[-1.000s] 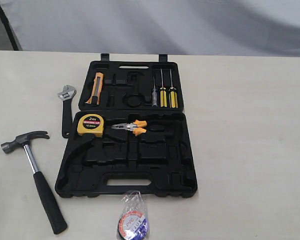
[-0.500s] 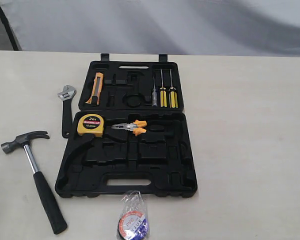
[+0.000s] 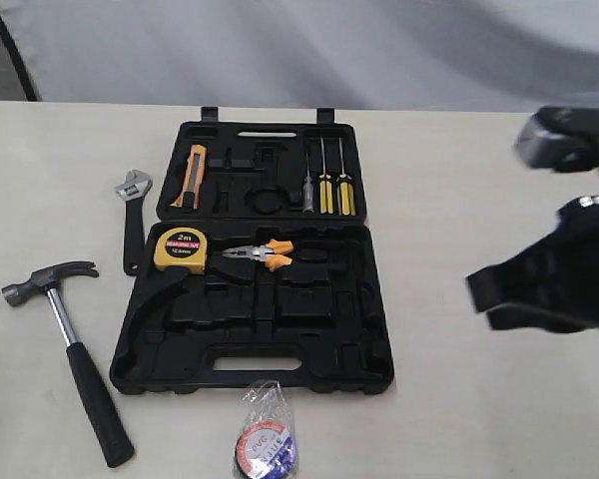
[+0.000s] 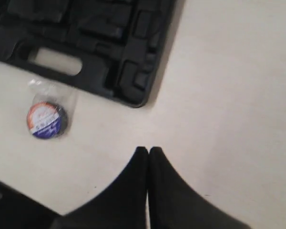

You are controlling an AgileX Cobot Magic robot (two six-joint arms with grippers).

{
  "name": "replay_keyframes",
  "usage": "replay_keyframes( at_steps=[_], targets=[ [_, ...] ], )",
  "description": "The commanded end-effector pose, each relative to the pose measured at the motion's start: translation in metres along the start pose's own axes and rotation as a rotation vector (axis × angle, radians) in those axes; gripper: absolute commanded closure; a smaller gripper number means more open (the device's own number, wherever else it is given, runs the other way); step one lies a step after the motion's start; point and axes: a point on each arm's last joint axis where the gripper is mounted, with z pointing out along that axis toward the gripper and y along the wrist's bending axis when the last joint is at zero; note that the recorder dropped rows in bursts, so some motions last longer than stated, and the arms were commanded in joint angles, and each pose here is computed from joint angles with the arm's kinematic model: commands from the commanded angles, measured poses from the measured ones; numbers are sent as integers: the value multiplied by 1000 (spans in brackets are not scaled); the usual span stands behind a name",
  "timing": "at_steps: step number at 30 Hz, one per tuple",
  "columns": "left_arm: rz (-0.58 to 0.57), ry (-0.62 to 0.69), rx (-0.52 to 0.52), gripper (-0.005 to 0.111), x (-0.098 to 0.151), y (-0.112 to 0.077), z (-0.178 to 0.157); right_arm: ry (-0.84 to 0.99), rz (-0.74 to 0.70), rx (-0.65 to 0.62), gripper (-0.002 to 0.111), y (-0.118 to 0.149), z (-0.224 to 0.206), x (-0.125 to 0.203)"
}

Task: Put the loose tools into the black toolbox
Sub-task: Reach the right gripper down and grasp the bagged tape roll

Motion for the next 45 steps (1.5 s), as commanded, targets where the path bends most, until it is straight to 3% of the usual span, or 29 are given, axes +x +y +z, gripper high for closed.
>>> replay_keyframes(
  at_steps=[1, 10, 18, 21, 27, 29, 45],
  targets=[
    [-22, -7, 14, 105, 2, 0, -1, 108, -159, -69, 109, 42, 38, -1],
    [-22, -7, 14, 105, 2, 0, -1, 239, -311, -67, 109, 122, 95, 13],
    [-22, -7, 14, 105, 2, 0, -1, 254, -274, 49, 108, 174, 124, -7],
    [-22, -7, 14, 105, 2, 0, -1, 281, -235, 69, 100, 178, 137, -9],
    [-22, -7, 14, 105, 2, 0, -1, 297, -187, 92, 54, 177, 148, -7],
    [-22, -7, 14, 105, 2, 0, -1, 294, -186, 95, 44, 177, 149, -7],
    [-22, -7, 14, 105, 2, 0, -1, 280, -127, 177, 43, 171, 170, -7]
  ],
)
